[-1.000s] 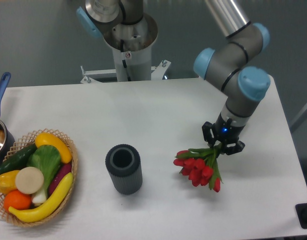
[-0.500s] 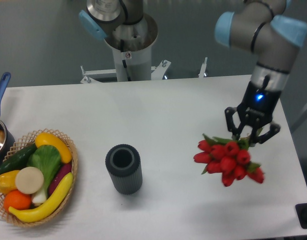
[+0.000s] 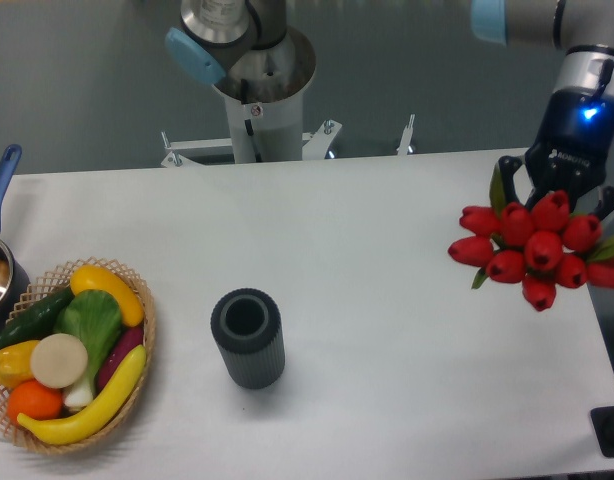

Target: Pick up the flowers from the table

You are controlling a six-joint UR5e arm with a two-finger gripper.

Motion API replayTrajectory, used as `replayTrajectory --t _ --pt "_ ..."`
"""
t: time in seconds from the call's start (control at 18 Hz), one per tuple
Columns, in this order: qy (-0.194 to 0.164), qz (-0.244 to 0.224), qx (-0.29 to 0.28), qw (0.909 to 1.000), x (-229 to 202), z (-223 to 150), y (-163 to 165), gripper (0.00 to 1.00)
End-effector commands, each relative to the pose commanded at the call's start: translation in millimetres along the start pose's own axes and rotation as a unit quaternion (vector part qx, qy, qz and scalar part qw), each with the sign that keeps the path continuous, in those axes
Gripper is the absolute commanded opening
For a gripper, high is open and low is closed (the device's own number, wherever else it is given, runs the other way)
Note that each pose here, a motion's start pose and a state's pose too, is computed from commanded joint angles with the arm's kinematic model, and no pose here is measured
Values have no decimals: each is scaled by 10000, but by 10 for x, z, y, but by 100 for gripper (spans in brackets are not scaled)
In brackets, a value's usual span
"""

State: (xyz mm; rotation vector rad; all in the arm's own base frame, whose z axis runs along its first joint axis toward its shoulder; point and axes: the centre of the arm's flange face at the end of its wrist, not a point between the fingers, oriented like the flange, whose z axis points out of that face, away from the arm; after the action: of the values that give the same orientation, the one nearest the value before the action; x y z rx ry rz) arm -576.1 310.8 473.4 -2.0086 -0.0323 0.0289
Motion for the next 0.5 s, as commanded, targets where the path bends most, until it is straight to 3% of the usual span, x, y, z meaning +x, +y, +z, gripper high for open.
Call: replayTrajectory --t 0.5 --pt "48 9 141 9999 -3 -12 -14 33"
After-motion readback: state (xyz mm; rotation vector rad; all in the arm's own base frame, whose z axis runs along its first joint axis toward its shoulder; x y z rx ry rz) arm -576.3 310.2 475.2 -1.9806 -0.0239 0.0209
